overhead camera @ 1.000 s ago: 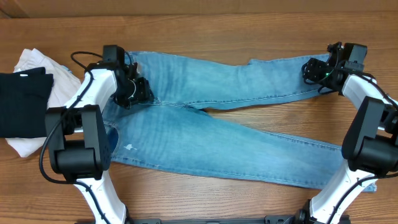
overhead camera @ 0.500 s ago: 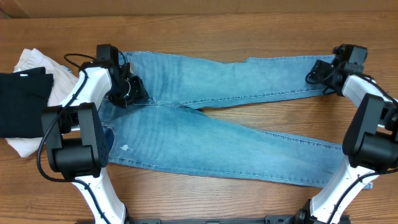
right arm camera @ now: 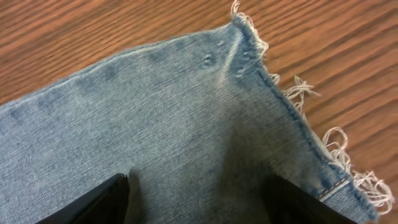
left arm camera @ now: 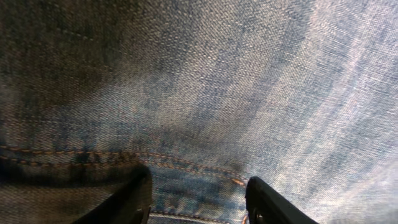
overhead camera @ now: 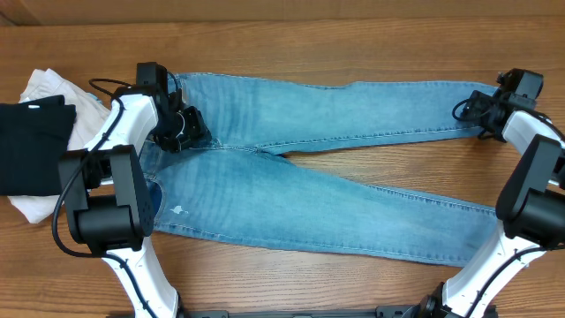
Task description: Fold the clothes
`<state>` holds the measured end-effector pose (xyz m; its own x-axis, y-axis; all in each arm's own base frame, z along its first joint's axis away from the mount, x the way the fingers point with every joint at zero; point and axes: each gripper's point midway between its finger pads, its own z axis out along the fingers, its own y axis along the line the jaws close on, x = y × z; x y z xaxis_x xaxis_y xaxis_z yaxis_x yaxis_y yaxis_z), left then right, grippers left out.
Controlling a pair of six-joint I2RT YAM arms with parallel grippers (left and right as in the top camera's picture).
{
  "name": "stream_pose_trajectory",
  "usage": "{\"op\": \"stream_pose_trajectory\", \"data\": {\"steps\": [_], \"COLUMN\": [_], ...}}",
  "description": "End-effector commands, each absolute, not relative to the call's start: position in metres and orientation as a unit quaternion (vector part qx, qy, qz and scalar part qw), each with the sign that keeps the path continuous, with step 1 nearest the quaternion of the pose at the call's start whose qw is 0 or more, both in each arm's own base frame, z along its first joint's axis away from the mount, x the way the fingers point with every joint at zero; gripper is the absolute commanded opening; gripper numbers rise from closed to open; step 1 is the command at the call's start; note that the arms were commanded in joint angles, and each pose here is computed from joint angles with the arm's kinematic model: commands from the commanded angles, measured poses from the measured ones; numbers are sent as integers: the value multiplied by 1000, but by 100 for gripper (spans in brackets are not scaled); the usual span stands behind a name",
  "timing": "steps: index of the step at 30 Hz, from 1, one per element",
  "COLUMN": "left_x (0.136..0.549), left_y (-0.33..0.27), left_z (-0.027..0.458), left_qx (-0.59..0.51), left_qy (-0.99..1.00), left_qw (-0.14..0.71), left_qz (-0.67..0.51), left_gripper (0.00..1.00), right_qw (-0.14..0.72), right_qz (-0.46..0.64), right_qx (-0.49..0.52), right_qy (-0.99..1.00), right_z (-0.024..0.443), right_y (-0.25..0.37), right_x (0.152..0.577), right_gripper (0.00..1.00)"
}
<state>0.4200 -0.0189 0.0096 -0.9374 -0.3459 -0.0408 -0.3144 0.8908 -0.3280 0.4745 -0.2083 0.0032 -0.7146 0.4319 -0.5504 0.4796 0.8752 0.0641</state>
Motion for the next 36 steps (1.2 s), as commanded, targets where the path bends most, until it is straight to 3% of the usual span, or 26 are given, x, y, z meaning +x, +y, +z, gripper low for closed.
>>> {"op": "stream_pose_trajectory", "data": {"steps": [1, 7, 9, 14, 18, 23, 28, 36], "left_x": [385, 383, 385, 401, 427, 440, 413, 346], "left_y": [9, 12, 13, 18, 23, 32, 29, 35], "left_z": [-37, -37, -36, -13, 35, 108, 155, 156], "left_qx": [-210, -214, -210, -191, -166, -156, -149, -161], "left_qy": [973, 971, 972, 976, 979, 976, 976, 986], "left_qw": [-24, -26, -23, 9, 65, 130, 138, 27], "left_qz": [-98, -99, -100, -102, -101, -81, -76, -29], "left_gripper": [54, 54, 54, 60, 69, 77, 79, 82], "right_qw": [225, 235, 247, 284, 309, 332, 335, 228], "right_qz": [-72, -42, -18, -13, 4, 6, 7, 82], "right_qx": [294, 287, 281, 273, 264, 258, 259, 277], "right_qy": [926, 928, 927, 919, 914, 907, 906, 930], "right_z": [-38, -22, -4, 66, 129, 196, 247, 241], "right_y": [-238, -234, -230, -236, -229, -214, -193, -141], "right_x": [436, 451, 464, 486, 488, 464, 424, 362], "right_gripper": [74, 82, 98, 100, 100, 100, 100, 100]}}
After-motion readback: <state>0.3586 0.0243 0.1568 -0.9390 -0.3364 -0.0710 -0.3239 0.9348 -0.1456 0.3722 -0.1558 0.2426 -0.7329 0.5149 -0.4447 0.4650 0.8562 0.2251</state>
